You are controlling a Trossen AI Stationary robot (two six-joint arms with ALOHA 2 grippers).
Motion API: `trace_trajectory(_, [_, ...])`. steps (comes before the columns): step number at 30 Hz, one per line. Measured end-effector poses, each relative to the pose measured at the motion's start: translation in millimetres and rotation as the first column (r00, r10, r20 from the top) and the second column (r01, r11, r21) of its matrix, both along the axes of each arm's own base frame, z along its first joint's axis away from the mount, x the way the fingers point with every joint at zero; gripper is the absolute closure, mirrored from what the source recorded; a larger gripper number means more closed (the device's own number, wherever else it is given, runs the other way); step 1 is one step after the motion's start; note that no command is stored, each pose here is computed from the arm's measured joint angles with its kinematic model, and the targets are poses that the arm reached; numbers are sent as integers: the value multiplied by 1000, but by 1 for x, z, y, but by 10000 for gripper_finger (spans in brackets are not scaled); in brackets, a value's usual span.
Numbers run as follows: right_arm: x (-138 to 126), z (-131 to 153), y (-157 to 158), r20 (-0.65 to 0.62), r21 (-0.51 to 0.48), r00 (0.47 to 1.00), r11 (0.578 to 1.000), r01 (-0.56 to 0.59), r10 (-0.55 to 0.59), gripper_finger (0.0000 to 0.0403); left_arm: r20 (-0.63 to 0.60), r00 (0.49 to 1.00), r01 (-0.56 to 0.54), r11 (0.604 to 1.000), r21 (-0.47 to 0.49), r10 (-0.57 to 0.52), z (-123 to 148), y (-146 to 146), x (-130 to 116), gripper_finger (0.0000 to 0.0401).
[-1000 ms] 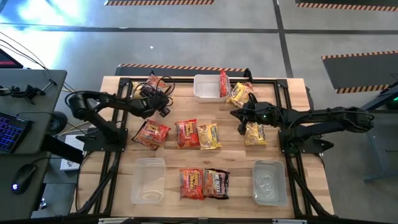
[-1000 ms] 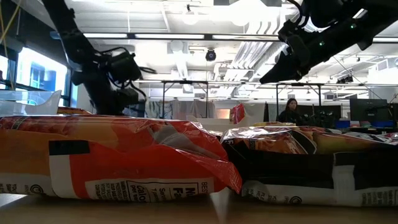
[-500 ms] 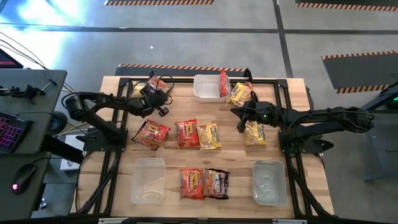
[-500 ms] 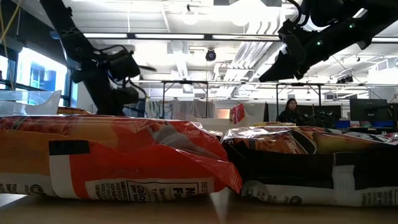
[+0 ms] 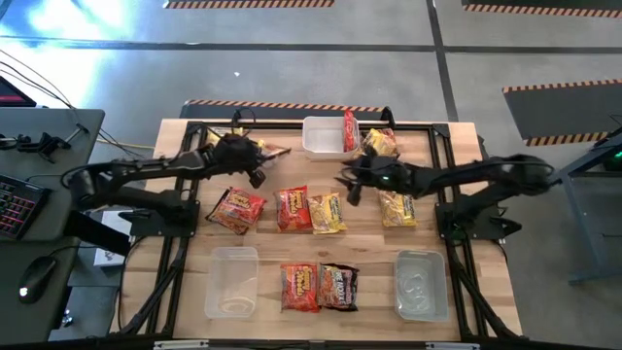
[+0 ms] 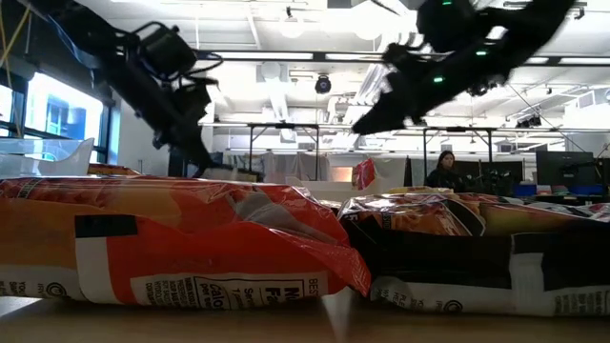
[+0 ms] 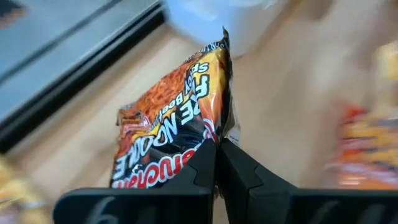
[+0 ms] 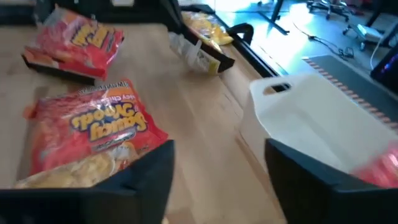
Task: Sort Maruchan noodles
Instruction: Put the black noodle pack into the gray bin
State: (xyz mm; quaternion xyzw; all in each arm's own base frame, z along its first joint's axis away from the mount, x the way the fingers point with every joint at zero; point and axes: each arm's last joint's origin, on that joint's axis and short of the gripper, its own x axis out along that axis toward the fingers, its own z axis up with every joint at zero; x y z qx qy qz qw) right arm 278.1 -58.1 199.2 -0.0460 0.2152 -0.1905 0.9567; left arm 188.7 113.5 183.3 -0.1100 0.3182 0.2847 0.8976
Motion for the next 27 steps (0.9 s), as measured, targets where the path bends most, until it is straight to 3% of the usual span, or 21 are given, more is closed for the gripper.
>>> trace_trajectory(5, [48, 9, -10, -133, -102, 989, 992, -70, 56, 106, 94, 995, 36, 997, -62, -30, 8, -5, 0, 400])
trace_trajectory(14, [126, 30, -24, -318, -111, 920, 955, -275, 228, 104, 236, 963, 162, 979, -127, -129, 17, -16, 10, 401])
trace_trajectory(19, [151, 34, -36, -391, -94, 879, 938, -333, 273, 104, 260, 952, 199, 974, -112, -164, 19, -22, 14, 401])
trace_trajectory(27, [170, 34, -47, -390, 4, 827, 898, -439, 406, 105, 297, 934, 237, 967, -98, -199, 23, -30, 19, 401])
